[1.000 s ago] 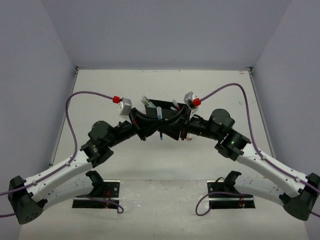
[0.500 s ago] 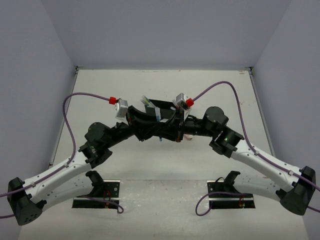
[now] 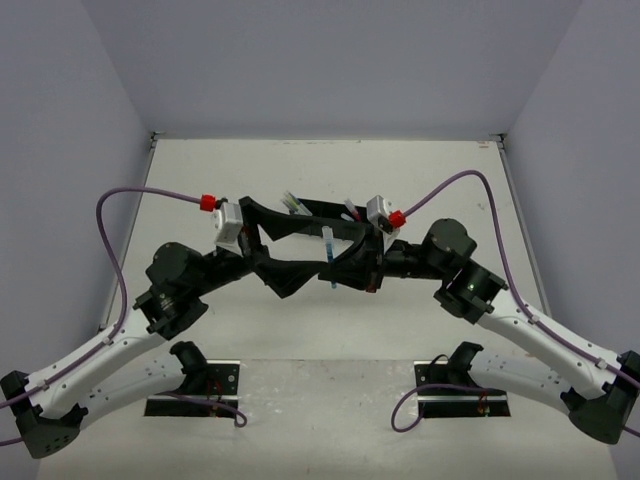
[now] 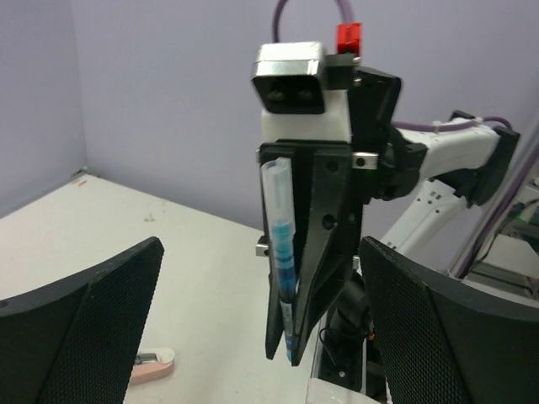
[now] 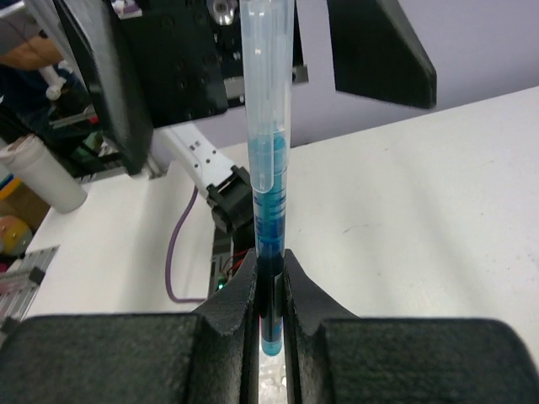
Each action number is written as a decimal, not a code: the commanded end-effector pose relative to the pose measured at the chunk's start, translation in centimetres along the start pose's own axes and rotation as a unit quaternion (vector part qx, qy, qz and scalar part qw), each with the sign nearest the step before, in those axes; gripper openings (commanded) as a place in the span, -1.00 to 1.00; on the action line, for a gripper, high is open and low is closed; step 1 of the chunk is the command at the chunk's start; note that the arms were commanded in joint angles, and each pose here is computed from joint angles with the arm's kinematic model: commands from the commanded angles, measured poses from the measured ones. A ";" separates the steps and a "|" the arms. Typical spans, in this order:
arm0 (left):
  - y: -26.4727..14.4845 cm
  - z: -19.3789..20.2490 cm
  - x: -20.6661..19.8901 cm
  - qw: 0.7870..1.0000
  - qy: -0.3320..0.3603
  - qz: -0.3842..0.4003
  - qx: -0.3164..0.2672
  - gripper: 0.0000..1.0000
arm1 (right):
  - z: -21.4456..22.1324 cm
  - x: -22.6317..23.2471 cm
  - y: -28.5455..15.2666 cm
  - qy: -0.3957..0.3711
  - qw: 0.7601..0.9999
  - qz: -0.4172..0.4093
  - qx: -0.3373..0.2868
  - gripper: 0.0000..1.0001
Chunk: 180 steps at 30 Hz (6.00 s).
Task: Sort the stationery into containers
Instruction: Close the pen cap on the pen, then place the pen in the storage box.
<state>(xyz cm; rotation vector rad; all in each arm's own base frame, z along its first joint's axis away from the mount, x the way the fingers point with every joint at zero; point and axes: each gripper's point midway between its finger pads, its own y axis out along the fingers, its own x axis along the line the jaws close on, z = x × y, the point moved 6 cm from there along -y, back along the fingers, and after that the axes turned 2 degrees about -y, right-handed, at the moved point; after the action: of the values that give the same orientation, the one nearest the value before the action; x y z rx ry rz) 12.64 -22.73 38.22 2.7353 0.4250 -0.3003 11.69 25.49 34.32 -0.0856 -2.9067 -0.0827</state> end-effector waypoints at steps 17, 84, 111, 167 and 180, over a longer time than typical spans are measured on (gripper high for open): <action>3.3 -2.0 -1.1 0.996 0.004 0.079 -0.030 -0.28 | 1.9 1.1 -0.8 -0.025 0.997 -0.058 0.038 -1.00; 5.4 2.5 -0.4 0.993 -0.065 -0.072 0.066 -0.02 | -4.8 1.3 -1.9 -0.032 0.995 0.032 -0.083 -1.00; 5.2 -5.1 -3.1 0.999 -0.013 -0.010 -0.051 -0.16 | -1.4 1.8 -2.1 -0.023 1.000 -0.015 0.004 -1.00; 4.8 -0.4 -2.0 0.997 -0.052 -0.047 0.023 0.03 | -1.6 -5.4 -1.1 -0.011 0.979 0.197 -0.052 -1.00; 0.9 -6.1 2.9 0.933 -0.065 -0.349 -0.056 1.00 | 3.0 -19.5 -5.2 -0.042 0.893 0.447 0.038 -1.00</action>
<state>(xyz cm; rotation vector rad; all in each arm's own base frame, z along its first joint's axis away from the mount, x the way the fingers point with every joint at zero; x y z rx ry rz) 16.37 -23.78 44.30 2.4376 1.1106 -0.5998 24.73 21.80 27.58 -1.0876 -2.6716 0.1174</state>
